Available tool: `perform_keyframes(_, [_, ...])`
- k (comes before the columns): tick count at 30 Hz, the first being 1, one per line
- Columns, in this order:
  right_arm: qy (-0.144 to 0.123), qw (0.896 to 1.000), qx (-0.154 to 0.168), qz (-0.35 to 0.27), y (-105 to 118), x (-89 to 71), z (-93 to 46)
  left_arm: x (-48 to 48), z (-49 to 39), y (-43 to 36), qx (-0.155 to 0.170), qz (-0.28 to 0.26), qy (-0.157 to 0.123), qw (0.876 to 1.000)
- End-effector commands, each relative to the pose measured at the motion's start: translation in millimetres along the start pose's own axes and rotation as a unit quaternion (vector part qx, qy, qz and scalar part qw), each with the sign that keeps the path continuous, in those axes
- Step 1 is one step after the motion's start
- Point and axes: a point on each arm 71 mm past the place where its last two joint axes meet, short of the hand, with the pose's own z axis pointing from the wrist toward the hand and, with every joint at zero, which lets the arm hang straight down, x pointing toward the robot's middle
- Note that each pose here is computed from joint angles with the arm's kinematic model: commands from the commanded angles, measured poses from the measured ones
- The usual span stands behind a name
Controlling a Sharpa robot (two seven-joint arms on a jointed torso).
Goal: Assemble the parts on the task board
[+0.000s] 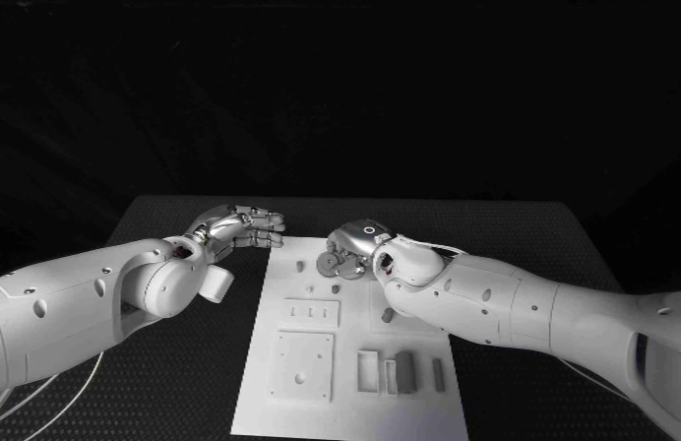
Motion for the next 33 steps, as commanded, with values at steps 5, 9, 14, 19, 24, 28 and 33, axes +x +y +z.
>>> perform_keyframes(5, [-0.005,1.0,0.002,0.006,-0.4,-0.6,-0.7,2.2,0.7,-1.1,0.003,-0.002,0.009,1.0])
perform_keyframes(9, [-0.012,1.0,0.004,0.014,-1.7,-1.8,-2.1,2.9,0.9,-0.9,0.002,-0.003,0.012,1.0])
perform_keyframes(14, [-0.016,1.0,0.005,0.019,-4.3,-3.3,-6.1,2.1,0.8,-0.9,0.003,-0.003,0.01,1.0])
perform_keyframes(19, [-0.018,0.999,0.005,0.032,-8.9,-6.5,-15.4,-0.2,-0.5,-0.6,0.003,-0.002,0.007,1.0])
perform_keyframes(24, [-0.018,0.999,0.006,0.043,-16.5,-17.0,-24.0,-1.8,-1.8,-0.4,0.002,-0.002,0.005,1.0])
perform_keyframes(28, [-0.009,0.999,0.008,0.046,-19.2,-17.4,-24.1,-2.8,-2.2,-0.3,0.002,-0.002,0.003,1.0])
perform_keyframes(33, [0.011,0.999,0.004,0.051,-14.8,-13.1,-18.4,-0.9,-0.8,-0.6,0.003,-0.002,0.006,1.0])
